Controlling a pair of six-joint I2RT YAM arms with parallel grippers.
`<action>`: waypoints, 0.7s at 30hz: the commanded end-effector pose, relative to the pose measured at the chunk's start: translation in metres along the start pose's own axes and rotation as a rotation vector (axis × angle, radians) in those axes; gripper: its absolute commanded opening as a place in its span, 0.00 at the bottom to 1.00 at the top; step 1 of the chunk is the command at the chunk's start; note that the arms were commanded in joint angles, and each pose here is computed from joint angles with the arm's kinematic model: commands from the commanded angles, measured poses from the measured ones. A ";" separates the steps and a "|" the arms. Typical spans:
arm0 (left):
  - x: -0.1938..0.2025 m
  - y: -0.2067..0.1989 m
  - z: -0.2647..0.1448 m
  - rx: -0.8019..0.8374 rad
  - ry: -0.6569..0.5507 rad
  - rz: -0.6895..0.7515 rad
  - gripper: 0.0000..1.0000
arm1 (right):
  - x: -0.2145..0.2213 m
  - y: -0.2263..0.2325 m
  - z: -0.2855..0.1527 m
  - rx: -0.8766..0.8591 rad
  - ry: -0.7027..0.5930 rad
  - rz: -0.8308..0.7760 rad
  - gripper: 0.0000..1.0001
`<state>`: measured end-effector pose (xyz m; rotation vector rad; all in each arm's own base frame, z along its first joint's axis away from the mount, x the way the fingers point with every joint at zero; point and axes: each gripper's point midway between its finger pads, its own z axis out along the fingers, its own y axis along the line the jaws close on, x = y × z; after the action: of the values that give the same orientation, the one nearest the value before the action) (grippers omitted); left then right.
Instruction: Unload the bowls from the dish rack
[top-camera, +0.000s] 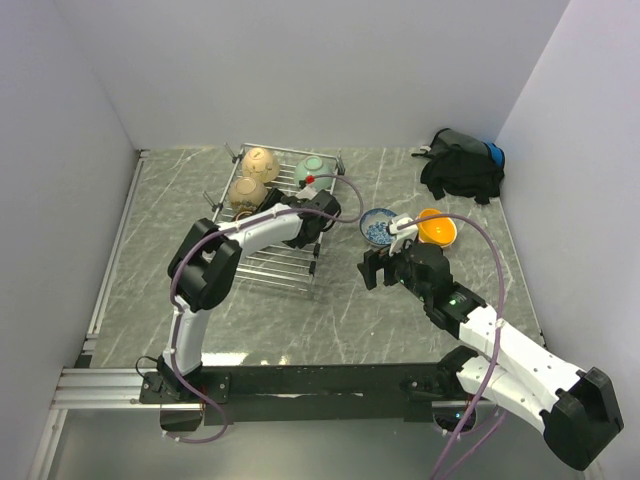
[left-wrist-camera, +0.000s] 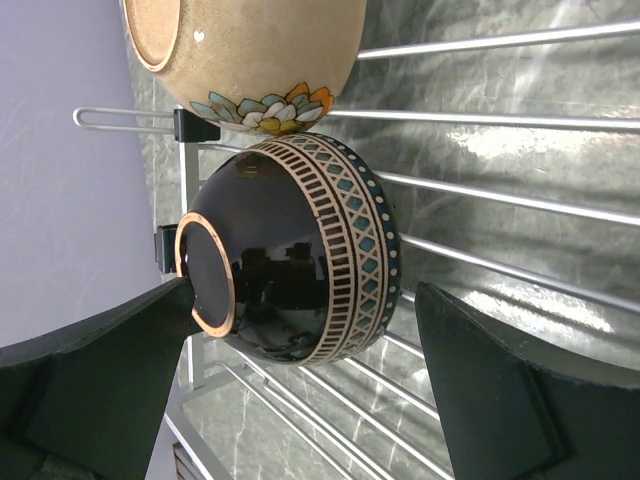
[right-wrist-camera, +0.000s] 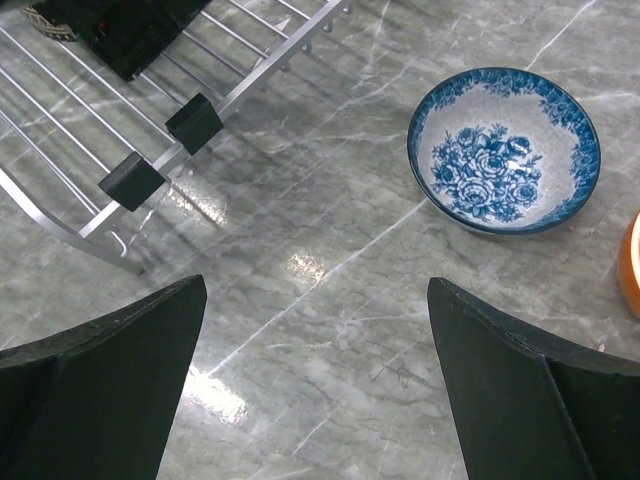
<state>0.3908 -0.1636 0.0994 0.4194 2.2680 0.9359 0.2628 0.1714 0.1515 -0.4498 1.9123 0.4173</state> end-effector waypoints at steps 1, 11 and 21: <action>-0.010 0.019 0.001 -0.014 -0.009 -0.106 0.99 | -0.013 0.002 0.002 -0.010 -0.049 0.007 1.00; -0.002 0.001 0.019 -0.008 0.040 -0.087 0.99 | -0.011 0.002 0.003 -0.009 -0.041 0.003 1.00; 0.016 0.000 0.025 -0.055 0.075 -0.037 0.99 | -0.011 0.002 0.005 -0.010 -0.037 0.005 1.00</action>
<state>0.4001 -0.1446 0.0886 0.3151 2.2856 0.9764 0.2630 0.1722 0.1463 -0.4564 1.9294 0.4153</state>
